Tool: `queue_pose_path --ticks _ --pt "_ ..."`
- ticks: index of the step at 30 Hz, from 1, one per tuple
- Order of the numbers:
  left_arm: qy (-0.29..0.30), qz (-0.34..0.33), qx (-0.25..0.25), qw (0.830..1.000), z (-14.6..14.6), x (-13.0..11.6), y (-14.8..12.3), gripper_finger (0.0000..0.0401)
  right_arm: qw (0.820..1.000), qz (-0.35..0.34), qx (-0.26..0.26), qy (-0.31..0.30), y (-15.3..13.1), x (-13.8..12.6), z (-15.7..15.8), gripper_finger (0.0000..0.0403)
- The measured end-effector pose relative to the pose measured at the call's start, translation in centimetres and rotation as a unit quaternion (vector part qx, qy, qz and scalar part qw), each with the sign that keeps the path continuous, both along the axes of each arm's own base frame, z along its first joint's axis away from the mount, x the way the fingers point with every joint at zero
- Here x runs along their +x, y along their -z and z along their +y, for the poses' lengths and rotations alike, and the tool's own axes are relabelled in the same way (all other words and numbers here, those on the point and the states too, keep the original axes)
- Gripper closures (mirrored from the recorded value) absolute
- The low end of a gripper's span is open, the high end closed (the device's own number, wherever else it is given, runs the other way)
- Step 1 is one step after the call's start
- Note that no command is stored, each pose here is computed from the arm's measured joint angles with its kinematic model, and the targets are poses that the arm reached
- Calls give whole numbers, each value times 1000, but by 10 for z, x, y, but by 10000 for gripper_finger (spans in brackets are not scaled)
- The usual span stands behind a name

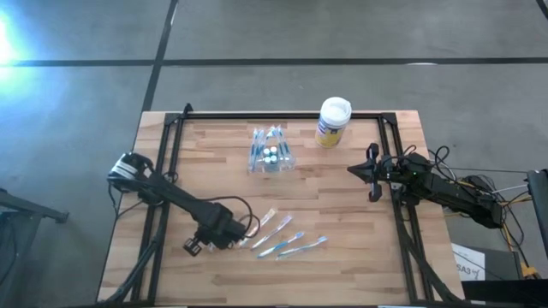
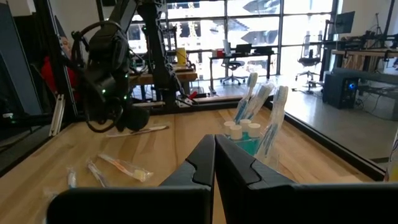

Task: Pick & Place toothbrushing station
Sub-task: Put the violet toothbrush into the transparent organizer

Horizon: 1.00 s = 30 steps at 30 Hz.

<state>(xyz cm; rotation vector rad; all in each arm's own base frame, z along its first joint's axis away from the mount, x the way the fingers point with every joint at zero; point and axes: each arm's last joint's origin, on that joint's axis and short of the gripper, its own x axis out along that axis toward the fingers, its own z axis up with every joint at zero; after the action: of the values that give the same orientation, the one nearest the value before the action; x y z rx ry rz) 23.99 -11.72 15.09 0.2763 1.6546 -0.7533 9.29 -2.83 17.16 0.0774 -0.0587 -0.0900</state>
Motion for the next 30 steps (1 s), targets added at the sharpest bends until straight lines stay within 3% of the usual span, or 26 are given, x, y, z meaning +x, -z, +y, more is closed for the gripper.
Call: queue_pose_path --ticks 4,12,21,30 --pt "16 -46 -16 999 -4 9 3 392 1000 0 0 0 0 0 0 394" --pt "26 -105 19 994 6 21 1 390 1000 -1 0 0 0 0 0 394" --pt "-11 -131 31 991 17 32 -5 397 1000 -1 -2 0 0 0 0 394" --pt "-101 -178 12 979 18 33 -46 392 1000 0 -2 0 0 0 0 394"
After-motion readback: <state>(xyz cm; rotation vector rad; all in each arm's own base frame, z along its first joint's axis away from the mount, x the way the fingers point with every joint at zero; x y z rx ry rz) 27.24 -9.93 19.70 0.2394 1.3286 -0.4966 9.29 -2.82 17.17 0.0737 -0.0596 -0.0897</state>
